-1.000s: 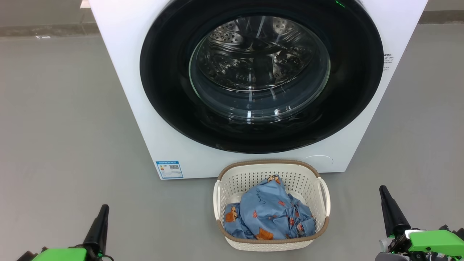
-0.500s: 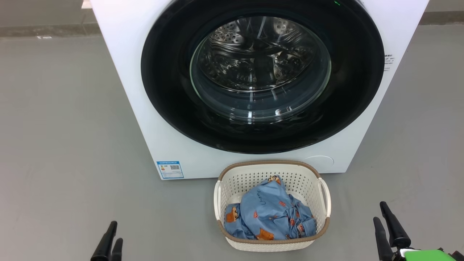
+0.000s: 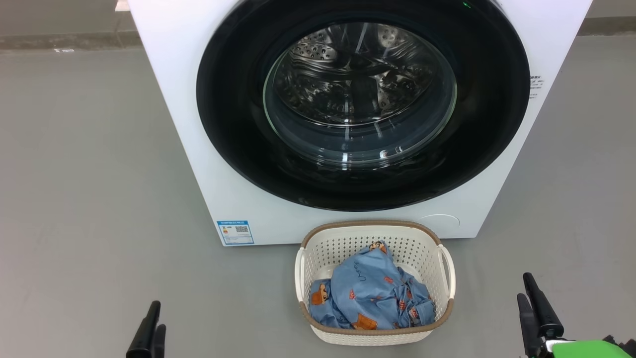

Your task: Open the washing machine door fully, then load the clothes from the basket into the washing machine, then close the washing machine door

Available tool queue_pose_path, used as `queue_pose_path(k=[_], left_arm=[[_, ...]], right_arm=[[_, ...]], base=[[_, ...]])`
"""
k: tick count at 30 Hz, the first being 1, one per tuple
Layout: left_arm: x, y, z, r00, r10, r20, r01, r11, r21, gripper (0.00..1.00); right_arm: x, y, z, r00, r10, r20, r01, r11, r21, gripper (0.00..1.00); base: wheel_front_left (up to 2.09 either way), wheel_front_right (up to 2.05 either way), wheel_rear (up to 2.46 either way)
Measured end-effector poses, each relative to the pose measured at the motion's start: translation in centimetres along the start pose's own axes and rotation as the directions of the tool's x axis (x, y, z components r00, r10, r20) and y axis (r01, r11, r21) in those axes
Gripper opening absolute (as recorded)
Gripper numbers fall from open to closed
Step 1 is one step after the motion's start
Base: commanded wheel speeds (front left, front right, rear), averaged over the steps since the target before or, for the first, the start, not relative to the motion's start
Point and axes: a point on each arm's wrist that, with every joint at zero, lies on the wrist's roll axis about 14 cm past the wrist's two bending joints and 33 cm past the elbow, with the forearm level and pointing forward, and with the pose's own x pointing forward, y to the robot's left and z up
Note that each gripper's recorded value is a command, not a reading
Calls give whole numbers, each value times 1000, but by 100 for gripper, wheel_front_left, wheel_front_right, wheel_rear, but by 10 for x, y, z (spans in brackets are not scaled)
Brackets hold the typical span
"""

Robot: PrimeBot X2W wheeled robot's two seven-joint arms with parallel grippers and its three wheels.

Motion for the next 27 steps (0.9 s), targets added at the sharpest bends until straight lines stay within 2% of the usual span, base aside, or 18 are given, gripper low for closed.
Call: queue_pose_path(k=[9,13,20,27], left_arm=[[0,0,3,1000,1,16,-3,995,102,100],[0,0,3,1000,1,20,-4,988,157,100],[0,-1,5,1000,-1,25,-5,967,254,100],[-1,-2,7,999,-9,32,-3,930,367,100]], right_arm=[[1,11,-2,999,32,-1,-32,991,-129,100],[2,16,-4,999,48,-8,-49,978,-204,100],[2,23,-10,997,70,-26,-75,938,-338,100],[2,30,-17,994,91,-54,-105,872,-478,100]], base=[[0,0,0],[0,0,0],[0,0,0],[0,0,0]])
